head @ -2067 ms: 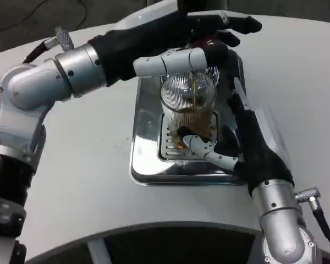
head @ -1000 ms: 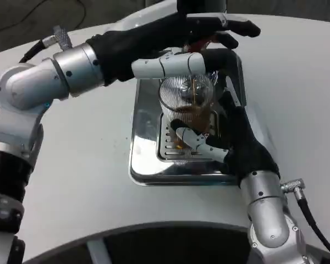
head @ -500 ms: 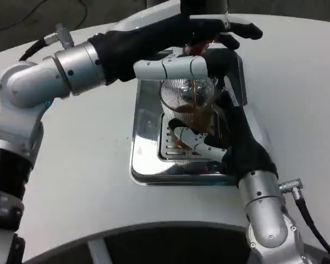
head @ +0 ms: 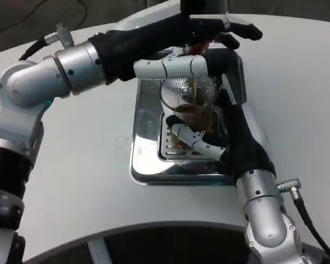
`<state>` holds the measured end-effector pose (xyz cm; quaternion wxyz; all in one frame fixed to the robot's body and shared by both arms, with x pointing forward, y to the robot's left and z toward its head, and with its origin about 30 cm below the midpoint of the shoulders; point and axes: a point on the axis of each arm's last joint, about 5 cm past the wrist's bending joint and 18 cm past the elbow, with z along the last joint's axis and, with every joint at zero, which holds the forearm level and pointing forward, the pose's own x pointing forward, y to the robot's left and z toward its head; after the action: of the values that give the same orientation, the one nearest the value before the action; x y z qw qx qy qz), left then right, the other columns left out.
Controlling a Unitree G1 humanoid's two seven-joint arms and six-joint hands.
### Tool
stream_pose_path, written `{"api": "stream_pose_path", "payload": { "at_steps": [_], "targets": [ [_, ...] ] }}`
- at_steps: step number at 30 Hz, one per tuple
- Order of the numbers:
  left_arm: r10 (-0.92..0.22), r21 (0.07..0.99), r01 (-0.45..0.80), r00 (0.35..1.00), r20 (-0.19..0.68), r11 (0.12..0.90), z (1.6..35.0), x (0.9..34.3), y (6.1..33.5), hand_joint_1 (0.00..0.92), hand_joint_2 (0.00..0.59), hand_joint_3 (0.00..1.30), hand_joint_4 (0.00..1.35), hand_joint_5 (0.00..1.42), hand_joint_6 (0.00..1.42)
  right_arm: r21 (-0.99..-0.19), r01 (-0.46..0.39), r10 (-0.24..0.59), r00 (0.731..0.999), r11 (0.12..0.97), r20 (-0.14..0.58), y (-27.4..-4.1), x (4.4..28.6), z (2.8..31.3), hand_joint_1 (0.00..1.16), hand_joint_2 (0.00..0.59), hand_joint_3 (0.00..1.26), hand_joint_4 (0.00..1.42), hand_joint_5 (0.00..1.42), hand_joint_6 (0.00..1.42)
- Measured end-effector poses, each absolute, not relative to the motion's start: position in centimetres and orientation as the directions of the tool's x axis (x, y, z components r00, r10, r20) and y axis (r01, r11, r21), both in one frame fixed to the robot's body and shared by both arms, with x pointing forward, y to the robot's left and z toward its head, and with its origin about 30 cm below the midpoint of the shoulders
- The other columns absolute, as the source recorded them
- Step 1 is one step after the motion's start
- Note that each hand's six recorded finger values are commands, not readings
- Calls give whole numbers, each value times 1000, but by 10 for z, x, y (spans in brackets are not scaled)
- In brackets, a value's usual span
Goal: Grasp the cup under the faucet to collect the drink, then remove the cup.
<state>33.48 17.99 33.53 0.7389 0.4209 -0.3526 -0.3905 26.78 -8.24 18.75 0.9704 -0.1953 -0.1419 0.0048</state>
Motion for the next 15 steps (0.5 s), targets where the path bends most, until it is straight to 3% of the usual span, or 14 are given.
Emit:
{"api": "stream_pose_path", "payload": {
  "at_steps": [15],
  "targets": [
    [-875, 898, 281, 446, 190, 338, 335, 335, 180, 0, 158, 241, 148, 204, 131, -364, 38, 74, 954, 931, 289, -78, 274, 191, 708, 231, 0, 2, 111, 1]
  ]
}}
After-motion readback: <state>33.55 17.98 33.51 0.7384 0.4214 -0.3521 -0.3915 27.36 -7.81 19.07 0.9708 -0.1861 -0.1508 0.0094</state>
